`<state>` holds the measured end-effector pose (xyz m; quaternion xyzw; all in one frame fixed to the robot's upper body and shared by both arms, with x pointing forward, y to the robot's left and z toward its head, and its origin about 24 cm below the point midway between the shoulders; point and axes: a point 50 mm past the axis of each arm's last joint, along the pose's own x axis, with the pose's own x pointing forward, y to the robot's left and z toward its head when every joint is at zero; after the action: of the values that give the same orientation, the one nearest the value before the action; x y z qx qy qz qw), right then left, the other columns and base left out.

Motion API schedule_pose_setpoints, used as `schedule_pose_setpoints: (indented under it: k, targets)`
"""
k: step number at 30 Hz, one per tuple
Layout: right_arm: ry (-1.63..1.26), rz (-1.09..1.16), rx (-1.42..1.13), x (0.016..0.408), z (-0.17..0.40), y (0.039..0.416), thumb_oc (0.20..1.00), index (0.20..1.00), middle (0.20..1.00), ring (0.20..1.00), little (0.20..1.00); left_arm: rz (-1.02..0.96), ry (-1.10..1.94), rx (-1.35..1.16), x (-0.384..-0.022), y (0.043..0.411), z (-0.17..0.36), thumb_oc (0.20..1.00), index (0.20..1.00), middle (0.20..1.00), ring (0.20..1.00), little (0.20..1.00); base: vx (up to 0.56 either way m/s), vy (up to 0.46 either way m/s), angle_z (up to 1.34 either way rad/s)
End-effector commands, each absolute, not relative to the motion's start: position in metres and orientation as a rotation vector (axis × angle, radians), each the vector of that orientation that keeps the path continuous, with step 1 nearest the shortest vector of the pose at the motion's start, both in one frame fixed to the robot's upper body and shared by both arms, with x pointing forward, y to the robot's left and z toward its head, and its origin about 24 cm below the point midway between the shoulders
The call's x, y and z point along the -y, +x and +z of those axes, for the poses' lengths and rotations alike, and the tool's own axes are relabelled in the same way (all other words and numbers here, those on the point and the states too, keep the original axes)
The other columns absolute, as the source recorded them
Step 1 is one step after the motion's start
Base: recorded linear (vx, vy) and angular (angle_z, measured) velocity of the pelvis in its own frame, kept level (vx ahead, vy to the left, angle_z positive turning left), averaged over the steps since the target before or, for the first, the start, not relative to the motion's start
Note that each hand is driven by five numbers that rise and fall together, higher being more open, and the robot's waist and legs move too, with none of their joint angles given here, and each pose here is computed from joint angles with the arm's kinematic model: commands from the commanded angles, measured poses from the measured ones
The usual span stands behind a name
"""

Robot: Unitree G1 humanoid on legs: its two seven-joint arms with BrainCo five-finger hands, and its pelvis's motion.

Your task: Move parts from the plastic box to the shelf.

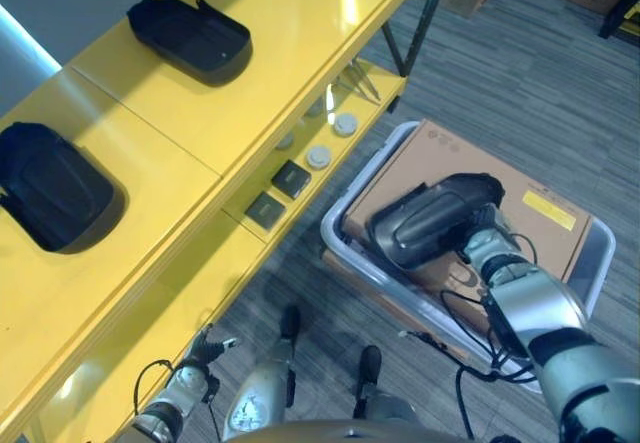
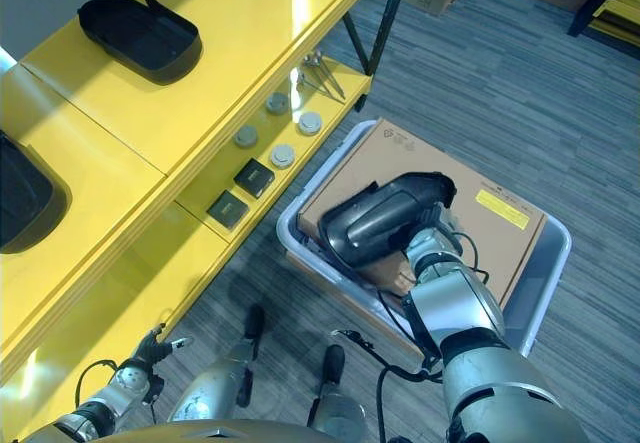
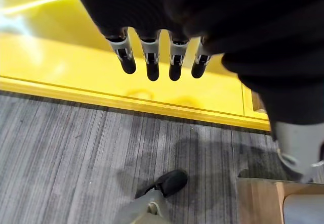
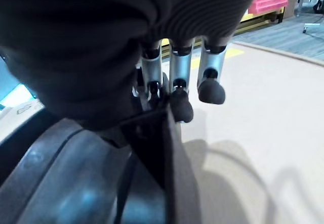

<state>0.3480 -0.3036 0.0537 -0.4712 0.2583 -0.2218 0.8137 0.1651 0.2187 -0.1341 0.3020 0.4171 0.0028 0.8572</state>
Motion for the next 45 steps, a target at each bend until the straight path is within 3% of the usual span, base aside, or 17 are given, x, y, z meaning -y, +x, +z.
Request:
schedule_pose_setpoints:
  k: [1,7,13,14,16,25,36,45]
  targets:
    - [-1.154,-0.479,-0.394,0.31,0.082,0.358,0.2,0.2,0.2,0.2,0.2,0.057,0.689,-0.839,-0.24,0.18,-0.123,1.0,1.0,1.0,1.0,1.0,0.02,0.0,-0.1]
    - [-1.259,-0.478,-0.134,0.314,0.084,0.335,0.2,0.2,0.2,0.2,0.2,0.068,0.619,-0.589,-0.229,0.214,-0.091,1.0,1.0,1.0,1.0,1.0,0.04,-0.016,-0.25]
    - [-1.266,-0.507,-0.028,0.32,0.122,0.341,0.2,0.2,0.2,0.2,0.2,0.012,0.551,-0.4,-0.211,0.244,-0.059,1.0,1.0,1.0,1.0,1.0,0.03,-0.045,-0.17]
    - [-1.2,-0.496,-0.085,0.317,0.107,0.341,0.558,0.558,0.558,0.558,0.558,-0.011,0.53,-0.363,-0.202,0.25,-0.053,1.0,1.0,1.0,1.0,1.0,0.02,-0.05,-0.1]
    - [-1.169,-0.463,-0.117,0.308,0.098,0.345,1.0,1.0,1.0,1.0,1.0,-0.041,0.514,-0.332,-0.192,0.257,-0.047,1.0,1.0,1.0,1.0,1.0,0.03,-0.063,-0.29]
    - [-0.991,-0.477,-0.182,0.281,0.066,0.348,1.0,1.0,1.0,1.0,1.0,-0.085,0.494,-0.372,-0.175,0.25,-0.057,1.0,1.0,1.0,1.0,1.0,0.0,-0.016,-0.11]
    - [-0.809,-0.48,-0.139,0.246,0.05,0.347,1.0,1.0,1.0,1.0,1.0,0.026,0.585,-0.61,-0.211,0.205,-0.098,1.0,1.0,1.0,1.0,1.0,-0.02,0.008,0.03]
    - [-0.699,-0.444,-0.306,0.225,0.0,0.323,1.0,1.0,1.0,1.0,1.0,0.198,0.493,-0.686,-0.229,0.189,-0.106,1.0,1.0,1.0,1.0,1.0,-0.02,0.016,0.09]
